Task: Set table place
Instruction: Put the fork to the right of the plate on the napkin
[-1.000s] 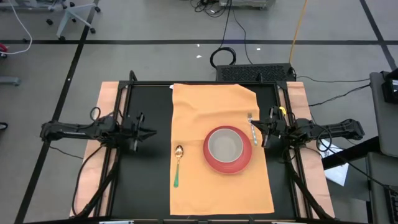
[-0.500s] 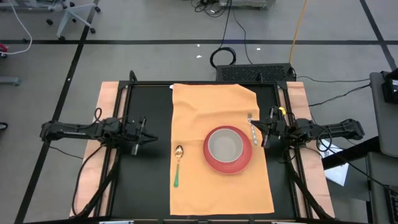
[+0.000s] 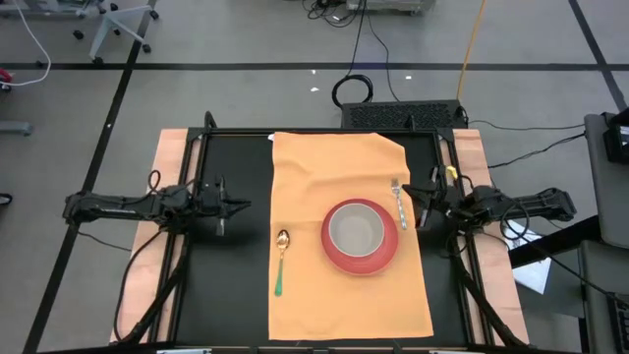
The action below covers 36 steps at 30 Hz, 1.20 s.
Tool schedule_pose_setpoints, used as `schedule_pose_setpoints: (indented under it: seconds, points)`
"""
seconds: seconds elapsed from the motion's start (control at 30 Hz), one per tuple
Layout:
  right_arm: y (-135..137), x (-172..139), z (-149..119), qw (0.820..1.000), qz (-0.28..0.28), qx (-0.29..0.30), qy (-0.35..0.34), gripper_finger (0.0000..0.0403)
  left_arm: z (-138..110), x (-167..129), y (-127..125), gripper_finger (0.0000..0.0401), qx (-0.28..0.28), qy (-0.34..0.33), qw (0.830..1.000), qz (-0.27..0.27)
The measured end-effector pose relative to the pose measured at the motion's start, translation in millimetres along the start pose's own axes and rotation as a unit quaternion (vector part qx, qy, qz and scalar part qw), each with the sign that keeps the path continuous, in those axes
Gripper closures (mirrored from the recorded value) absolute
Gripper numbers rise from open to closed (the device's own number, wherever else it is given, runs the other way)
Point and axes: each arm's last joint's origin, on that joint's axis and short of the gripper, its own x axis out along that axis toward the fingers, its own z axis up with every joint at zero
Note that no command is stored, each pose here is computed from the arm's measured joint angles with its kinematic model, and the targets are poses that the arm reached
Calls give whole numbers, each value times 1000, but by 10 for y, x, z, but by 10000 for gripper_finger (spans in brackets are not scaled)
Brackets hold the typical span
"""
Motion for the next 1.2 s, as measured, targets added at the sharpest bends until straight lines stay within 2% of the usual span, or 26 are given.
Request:
schedule_pose_setpoints:
  seconds: [0.17,0.27,0.4,0.6,0.87,1.03,1.2]
  points:
    - [-18,3,46,1000,-15,6,-15,403,120,-6,47,370,66,-60,996,27]
    - [-9,18,34,1000,-12,0,-4,403,168,-14,75,370,78,-83,993,42]
    - [0,97,83,999,-18,-14,23,403,133,-6,101,370,56,-65,995,51]
    - [-19,246,37,990,-94,-39,95,403,21,21,126,370,18,-9,998,58]
    - [-98,374,164,985,-130,3,113,403,25,27,150,370,14,-11,998,68]
    - [-195,509,391,967,-151,18,202,403,24,27,150,370,16,-10,997,68]
    - [-301,623,594,936,-181,27,299,403,23,27,150,370,27,-9,997,68]
